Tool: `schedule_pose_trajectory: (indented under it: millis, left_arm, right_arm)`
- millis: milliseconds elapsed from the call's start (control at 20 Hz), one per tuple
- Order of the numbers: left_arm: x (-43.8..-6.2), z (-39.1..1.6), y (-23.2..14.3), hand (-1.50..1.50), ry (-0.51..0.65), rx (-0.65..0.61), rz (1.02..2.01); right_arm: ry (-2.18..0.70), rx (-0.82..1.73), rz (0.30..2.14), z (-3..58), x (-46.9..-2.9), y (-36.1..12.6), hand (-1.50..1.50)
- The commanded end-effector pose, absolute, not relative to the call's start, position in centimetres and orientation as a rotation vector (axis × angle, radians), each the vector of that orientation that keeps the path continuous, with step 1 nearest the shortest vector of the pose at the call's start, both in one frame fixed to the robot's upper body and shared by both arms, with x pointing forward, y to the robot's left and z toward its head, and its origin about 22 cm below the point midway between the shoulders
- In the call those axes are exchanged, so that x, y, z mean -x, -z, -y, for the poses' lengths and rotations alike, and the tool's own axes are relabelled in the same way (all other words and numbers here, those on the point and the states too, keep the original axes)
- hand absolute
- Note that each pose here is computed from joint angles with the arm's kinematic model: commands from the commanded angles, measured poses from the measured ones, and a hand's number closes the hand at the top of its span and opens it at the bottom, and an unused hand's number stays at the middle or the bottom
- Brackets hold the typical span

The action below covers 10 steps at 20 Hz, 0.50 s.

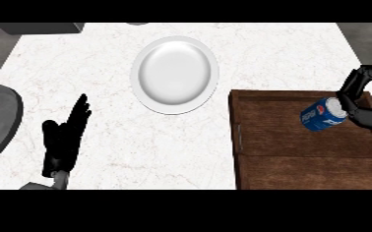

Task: Pick the can from the tray and place it in the plate

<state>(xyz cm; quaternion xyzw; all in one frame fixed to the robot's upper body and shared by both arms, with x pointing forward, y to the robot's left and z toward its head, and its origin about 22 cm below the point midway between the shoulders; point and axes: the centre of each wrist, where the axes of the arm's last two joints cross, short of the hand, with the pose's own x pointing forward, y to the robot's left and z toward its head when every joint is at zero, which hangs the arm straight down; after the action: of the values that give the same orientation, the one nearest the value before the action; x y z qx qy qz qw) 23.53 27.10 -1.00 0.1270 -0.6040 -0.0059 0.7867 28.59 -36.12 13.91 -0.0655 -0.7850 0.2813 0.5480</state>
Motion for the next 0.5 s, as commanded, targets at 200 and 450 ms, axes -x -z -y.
schedule_pose_trajectory:
  millis: [200,450]
  left_arm:
    - [-24.5,-25.9,1.0,0.0,0.014,-0.265,1.292]
    - [-25.6,-25.5,0.4,0.0,0.037,-0.247,1.296]
  right_arm:
    - [-0.395,-0.327,1.925,42.4,-25.0,-4.7,-1.5]
    - [-0.846,-0.071,1.843,45.3,-26.7,-8.3,-1.5]
